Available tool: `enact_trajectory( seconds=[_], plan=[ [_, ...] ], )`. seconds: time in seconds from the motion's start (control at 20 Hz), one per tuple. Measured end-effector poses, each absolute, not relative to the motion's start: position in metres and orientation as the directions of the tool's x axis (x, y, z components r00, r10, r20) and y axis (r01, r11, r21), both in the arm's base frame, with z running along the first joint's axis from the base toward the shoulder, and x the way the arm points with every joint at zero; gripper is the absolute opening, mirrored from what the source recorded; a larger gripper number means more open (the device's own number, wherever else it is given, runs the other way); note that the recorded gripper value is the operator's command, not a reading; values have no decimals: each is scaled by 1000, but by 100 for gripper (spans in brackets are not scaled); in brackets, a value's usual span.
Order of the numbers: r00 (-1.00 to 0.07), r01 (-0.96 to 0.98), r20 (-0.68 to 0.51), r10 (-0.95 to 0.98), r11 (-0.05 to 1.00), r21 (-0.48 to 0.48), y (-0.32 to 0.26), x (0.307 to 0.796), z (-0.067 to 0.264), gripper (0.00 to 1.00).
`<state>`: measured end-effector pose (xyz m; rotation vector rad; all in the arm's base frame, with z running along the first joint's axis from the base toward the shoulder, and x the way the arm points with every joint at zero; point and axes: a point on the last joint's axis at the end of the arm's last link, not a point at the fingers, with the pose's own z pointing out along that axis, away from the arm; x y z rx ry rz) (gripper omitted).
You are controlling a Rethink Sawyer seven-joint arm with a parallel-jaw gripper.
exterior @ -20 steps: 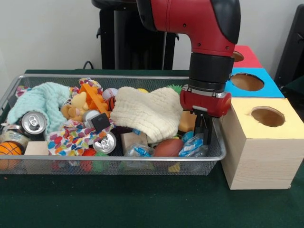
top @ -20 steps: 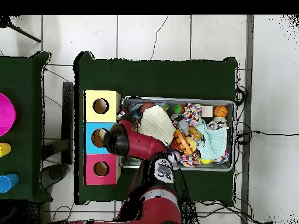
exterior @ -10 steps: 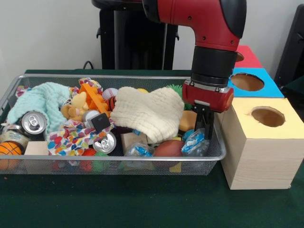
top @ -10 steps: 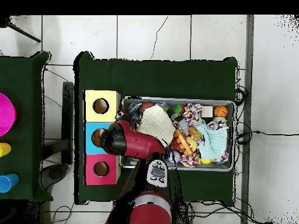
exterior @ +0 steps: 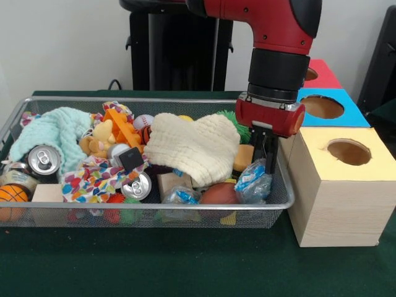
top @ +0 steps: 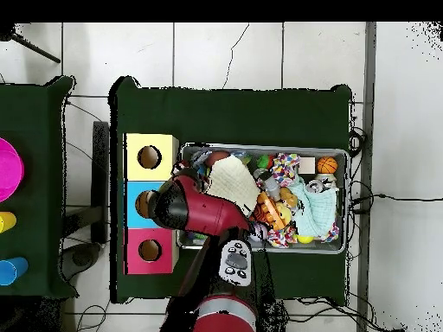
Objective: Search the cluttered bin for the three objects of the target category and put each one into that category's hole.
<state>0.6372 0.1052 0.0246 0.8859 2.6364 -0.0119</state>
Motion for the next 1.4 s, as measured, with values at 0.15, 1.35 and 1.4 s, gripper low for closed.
enact_trajectory(
  seconds=[0.15, 1.35, 1.4],
  plan=[
    [-736, 586, -341, 585, 803, 112, 105, 641, 35, 0],
    [-760, 569, -320, 566, 817, 93, 121, 640, 97, 0],
    [-760, 568, -322, 565, 818, 93, 121, 640, 99, 0]
  ],
)
